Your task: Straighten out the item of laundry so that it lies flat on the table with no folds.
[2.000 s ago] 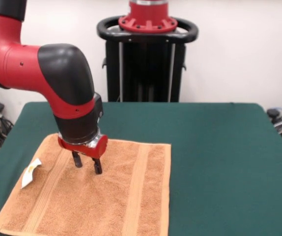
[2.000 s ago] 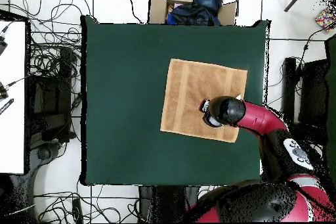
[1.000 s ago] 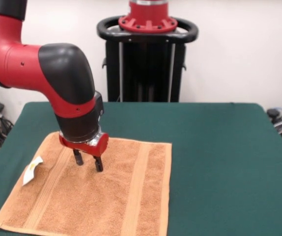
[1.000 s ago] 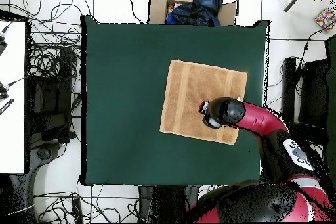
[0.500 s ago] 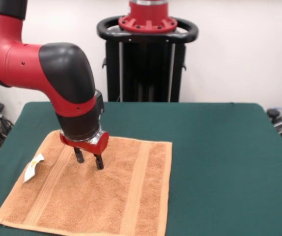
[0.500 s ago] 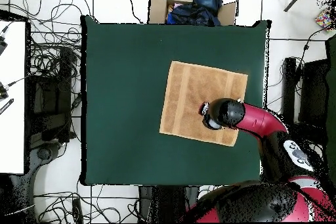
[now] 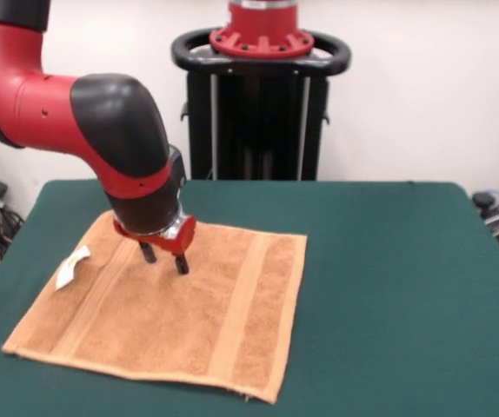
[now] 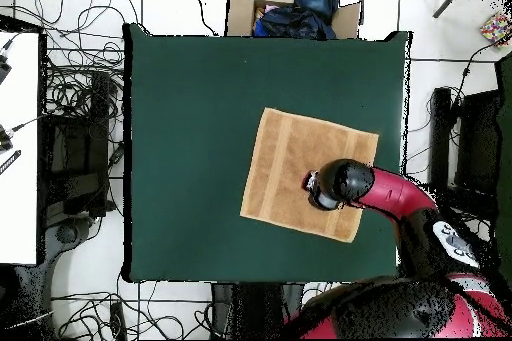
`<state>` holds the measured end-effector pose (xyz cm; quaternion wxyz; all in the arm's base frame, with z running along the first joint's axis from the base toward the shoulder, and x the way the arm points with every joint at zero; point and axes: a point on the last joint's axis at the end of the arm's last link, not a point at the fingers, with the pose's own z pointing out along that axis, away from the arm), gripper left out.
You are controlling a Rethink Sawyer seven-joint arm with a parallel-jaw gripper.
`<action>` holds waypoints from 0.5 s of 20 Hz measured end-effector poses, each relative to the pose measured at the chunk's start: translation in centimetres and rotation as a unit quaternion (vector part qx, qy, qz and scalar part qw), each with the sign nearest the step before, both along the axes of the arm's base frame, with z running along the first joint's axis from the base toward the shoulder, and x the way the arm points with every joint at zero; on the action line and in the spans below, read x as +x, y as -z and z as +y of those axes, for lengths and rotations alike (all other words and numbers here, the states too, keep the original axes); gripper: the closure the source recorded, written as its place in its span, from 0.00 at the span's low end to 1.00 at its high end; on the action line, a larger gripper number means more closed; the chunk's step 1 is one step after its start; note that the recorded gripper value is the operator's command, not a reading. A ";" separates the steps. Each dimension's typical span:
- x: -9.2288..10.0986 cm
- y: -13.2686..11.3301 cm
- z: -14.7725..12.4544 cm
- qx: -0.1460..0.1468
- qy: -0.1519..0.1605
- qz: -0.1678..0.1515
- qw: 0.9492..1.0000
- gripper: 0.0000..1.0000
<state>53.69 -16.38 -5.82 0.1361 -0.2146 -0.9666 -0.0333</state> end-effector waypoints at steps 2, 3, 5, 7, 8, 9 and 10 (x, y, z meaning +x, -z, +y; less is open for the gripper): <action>-1.4 0.2 0.1 0.005 -0.001 0.020 1.000 0.00; -1.8 0.3 0.2 0.006 -0.002 0.026 1.000 0.00; -2.7 0.4 0.2 0.010 -0.004 0.037 0.999 0.00; -3.3 0.3 0.3 0.007 -0.012 0.035 0.999 0.00; -3.5 0.3 0.3 0.003 -0.018 0.028 0.999 0.00; -3.8 0.1 0.6 -0.005 -0.030 0.011 0.999 0.00; -4.1 0.0 0.8 -0.011 -0.041 -0.004 0.999 0.00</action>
